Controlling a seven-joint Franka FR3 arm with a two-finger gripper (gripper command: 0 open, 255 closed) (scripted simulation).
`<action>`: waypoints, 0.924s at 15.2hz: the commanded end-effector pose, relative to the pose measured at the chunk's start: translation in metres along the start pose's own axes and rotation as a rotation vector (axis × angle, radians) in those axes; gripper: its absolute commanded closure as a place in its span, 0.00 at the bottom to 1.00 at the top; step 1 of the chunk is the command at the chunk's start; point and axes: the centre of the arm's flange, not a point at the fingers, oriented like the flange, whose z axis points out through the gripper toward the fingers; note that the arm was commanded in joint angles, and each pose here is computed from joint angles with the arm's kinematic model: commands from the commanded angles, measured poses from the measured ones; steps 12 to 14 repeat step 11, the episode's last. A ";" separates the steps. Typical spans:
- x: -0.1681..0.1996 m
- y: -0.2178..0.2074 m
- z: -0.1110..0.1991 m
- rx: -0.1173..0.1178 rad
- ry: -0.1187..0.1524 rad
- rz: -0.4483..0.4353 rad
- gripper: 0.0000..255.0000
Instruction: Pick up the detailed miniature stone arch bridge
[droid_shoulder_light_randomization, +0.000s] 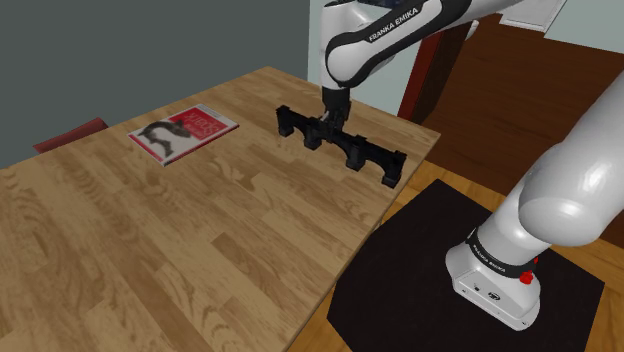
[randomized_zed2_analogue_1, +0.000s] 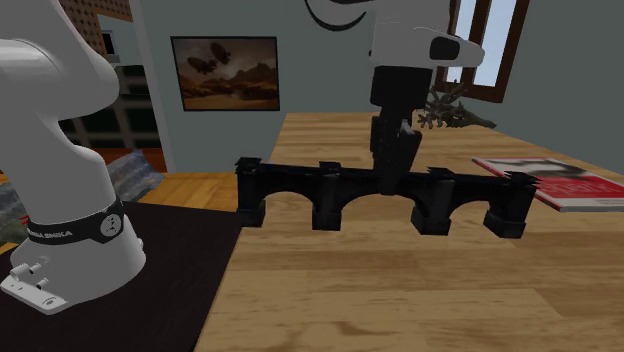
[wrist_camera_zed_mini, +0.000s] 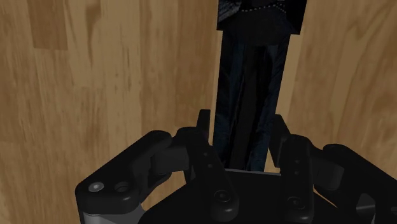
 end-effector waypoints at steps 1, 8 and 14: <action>0.000 0.000 -0.011 0.000 0.001 0.000 1.00; -0.003 0.001 -0.048 0.000 0.001 0.000 1.00; -0.003 0.001 -0.054 0.000 0.001 0.000 1.00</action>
